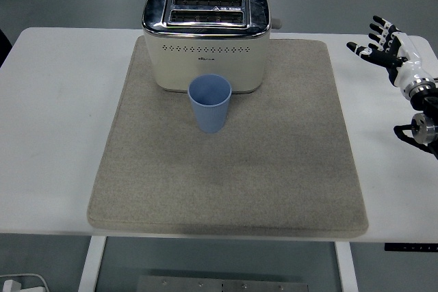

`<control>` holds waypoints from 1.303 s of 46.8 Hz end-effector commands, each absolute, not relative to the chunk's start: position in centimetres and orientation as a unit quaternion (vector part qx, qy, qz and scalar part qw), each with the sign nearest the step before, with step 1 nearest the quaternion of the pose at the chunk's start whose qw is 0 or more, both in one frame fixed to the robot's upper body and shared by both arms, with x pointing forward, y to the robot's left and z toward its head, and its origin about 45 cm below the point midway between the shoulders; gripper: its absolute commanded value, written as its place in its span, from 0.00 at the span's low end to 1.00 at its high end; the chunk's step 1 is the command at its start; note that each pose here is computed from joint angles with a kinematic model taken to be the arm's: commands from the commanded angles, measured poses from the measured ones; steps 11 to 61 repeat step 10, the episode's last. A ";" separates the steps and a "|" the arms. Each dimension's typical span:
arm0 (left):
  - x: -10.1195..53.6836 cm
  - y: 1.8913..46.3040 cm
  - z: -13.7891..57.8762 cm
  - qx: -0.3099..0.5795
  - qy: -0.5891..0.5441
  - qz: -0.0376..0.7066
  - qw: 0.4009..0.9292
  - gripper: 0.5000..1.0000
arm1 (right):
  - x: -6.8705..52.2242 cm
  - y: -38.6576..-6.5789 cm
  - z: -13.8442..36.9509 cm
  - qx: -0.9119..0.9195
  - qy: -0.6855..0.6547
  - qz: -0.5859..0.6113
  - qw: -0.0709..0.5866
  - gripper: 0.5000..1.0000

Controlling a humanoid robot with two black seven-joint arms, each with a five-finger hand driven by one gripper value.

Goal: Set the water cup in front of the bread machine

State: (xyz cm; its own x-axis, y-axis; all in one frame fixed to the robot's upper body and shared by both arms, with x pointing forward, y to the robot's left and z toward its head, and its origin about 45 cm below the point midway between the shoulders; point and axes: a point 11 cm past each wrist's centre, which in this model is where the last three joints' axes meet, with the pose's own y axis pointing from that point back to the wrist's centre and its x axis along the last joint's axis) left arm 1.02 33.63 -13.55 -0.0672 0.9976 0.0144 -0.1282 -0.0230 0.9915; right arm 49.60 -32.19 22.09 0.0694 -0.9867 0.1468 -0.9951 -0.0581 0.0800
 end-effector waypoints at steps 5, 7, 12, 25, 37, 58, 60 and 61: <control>1.0 33.6 -13.5 0.454 0.478 0.552 0.510 1.00 | 50.7 -29.1 23.3 0.742 -0.667 0.030 0.064 0.87; 1.0 33.6 -13.5 0.455 0.478 0.552 0.509 1.00 | 50.7 -28.9 23.4 0.742 -0.666 0.030 0.063 0.87; 1.0 33.6 -13.5 0.455 0.478 0.552 0.509 1.00 | 50.7 -28.9 23.4 0.743 -0.665 0.030 0.063 0.88; 1.0 33.6 -13.5 0.455 0.478 0.552 0.509 1.00 | 50.7 -28.9 23.4 0.743 -0.665 0.030 0.063 0.88; 1.0 33.6 -13.5 0.455 0.478 0.552 0.509 1.00 | 50.7 -28.9 23.4 0.743 -0.665 0.030 0.063 0.88; 1.0 33.6 -13.5 0.455 0.478 0.552 0.509 1.00 | 50.7 -28.9 23.4 0.743 -0.665 0.030 0.063 0.88; 1.0 33.6 -13.5 0.455 0.478 0.552 0.509 1.00 | 50.7 -28.9 23.4 0.743 -0.665 0.030 0.063 0.88; 1.0 33.6 -13.5 0.455 0.478 0.552 0.509 1.00 | 50.7 -28.9 23.4 0.743 -0.665 0.030 0.063 0.88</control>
